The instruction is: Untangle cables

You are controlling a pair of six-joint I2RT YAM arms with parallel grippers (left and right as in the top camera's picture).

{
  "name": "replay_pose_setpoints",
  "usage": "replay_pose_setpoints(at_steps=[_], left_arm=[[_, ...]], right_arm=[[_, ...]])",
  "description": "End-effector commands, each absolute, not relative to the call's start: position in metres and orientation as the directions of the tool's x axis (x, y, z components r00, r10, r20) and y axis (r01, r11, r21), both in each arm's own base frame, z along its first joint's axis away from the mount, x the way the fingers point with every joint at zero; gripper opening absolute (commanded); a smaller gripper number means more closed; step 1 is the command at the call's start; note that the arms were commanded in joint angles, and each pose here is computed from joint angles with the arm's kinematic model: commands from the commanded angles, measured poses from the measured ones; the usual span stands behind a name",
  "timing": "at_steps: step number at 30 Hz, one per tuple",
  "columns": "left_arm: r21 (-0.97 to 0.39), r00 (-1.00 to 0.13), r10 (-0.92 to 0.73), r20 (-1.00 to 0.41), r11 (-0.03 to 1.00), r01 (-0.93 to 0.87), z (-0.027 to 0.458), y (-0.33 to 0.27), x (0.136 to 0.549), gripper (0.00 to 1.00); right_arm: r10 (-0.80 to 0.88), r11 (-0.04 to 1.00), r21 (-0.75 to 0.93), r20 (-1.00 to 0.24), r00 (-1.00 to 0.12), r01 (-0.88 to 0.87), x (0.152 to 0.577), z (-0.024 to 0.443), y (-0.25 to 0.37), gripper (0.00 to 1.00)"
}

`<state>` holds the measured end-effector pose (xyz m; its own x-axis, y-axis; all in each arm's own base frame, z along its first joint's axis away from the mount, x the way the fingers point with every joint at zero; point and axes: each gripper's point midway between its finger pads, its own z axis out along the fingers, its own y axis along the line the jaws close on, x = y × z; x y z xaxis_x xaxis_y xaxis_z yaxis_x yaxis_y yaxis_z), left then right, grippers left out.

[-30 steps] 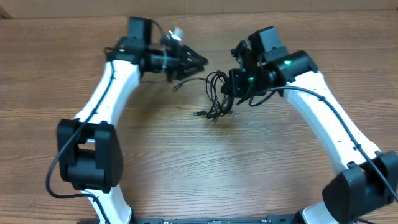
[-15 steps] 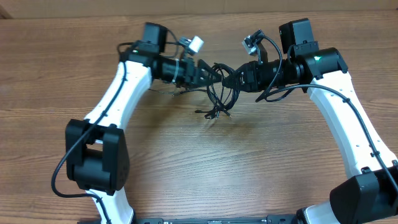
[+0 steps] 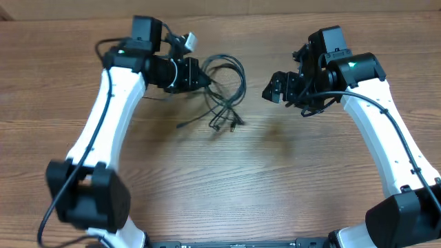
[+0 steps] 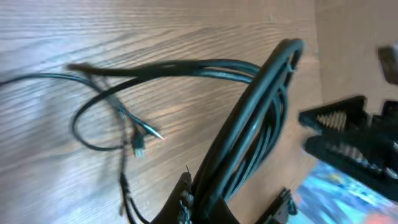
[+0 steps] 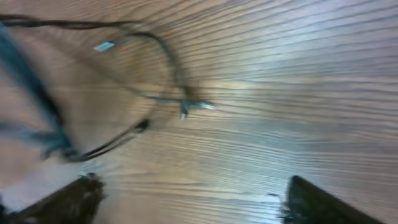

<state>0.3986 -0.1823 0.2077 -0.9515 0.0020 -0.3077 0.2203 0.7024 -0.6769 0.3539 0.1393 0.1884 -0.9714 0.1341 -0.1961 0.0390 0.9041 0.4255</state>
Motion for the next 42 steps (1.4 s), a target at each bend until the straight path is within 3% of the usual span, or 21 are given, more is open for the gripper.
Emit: replay_pose_setpoints(at_steps=[1,3,6,8,10,12,14,17,21,26,35,42], left_arm=[[-0.611,-0.926,0.022,-0.376,0.746,0.266,0.245,-0.185,0.378,0.04],[-0.589,-0.958,0.036,-0.284,0.781,0.205,0.229,-0.178,0.361,0.04],[-0.49,-0.977,0.021,-0.212,0.863,0.125,0.206,-0.157,0.354,0.04],[-0.5,-0.987,-0.007,-0.16,0.863,0.075,0.193,-0.159,0.354,0.04],[-0.554,-0.996,0.005,-0.089,0.831,0.054,0.166,-0.172,0.354,0.05],[-0.725,-0.997,0.043,-0.057,0.685,0.071,0.144,-0.204,0.358,0.05],[-0.781,-0.994,0.054,-0.095,0.616,0.108,0.11,-0.217,0.368,0.04],[-0.743,-0.986,0.042,-0.159,0.653,0.148,0.078,-0.214,0.374,0.04],[-0.744,-0.988,0.012,-0.155,0.656,0.125,0.073,-0.216,0.379,0.04],[-0.76,-0.99,-0.01,-0.137,0.642,0.099,0.071,-0.216,0.382,0.04],[-0.787,-0.992,0.003,-0.128,0.608,0.103,0.076,-0.221,0.379,0.05],[-0.792,-0.992,0.005,-0.128,0.602,0.105,0.077,-0.222,0.378,0.04]], right_arm=[[0.028,0.83,0.544,-0.258,-0.966,-0.121,0.349,0.212,0.166,0.99],[-0.029,0.758,0.621,-0.278,-0.96,-0.202,0.343,0.225,0.187,0.99],[-0.12,0.723,0.618,-0.328,-0.937,-0.308,0.336,0.228,0.208,1.0],[-0.167,0.722,0.591,-0.356,-0.919,-0.36,0.332,0.227,0.218,1.0],[-0.181,0.758,0.541,-0.363,-0.914,-0.365,0.333,0.22,0.217,0.98],[-0.248,0.753,0.497,-0.392,-0.886,-0.431,0.331,0.215,0.223,0.95],[-0.312,0.726,0.466,-0.432,-0.846,-0.506,0.337,0.207,0.231,0.91],[-0.368,0.7,0.43,-0.467,-0.804,-0.57,0.359,0.183,0.24,0.83],[-0.387,0.745,0.388,-0.411,-0.826,-0.542,0.375,0.142,0.235,0.72],[-0.387,0.765,0.355,-0.413,-0.824,-0.537,0.39,0.124,0.235,0.59],[-0.407,0.814,0.222,-0.443,-0.799,-0.537,0.416,0.104,0.222,0.51],[-0.412,0.809,0.249,-0.407,-0.815,-0.533,0.412,0.089,0.224,0.42]])
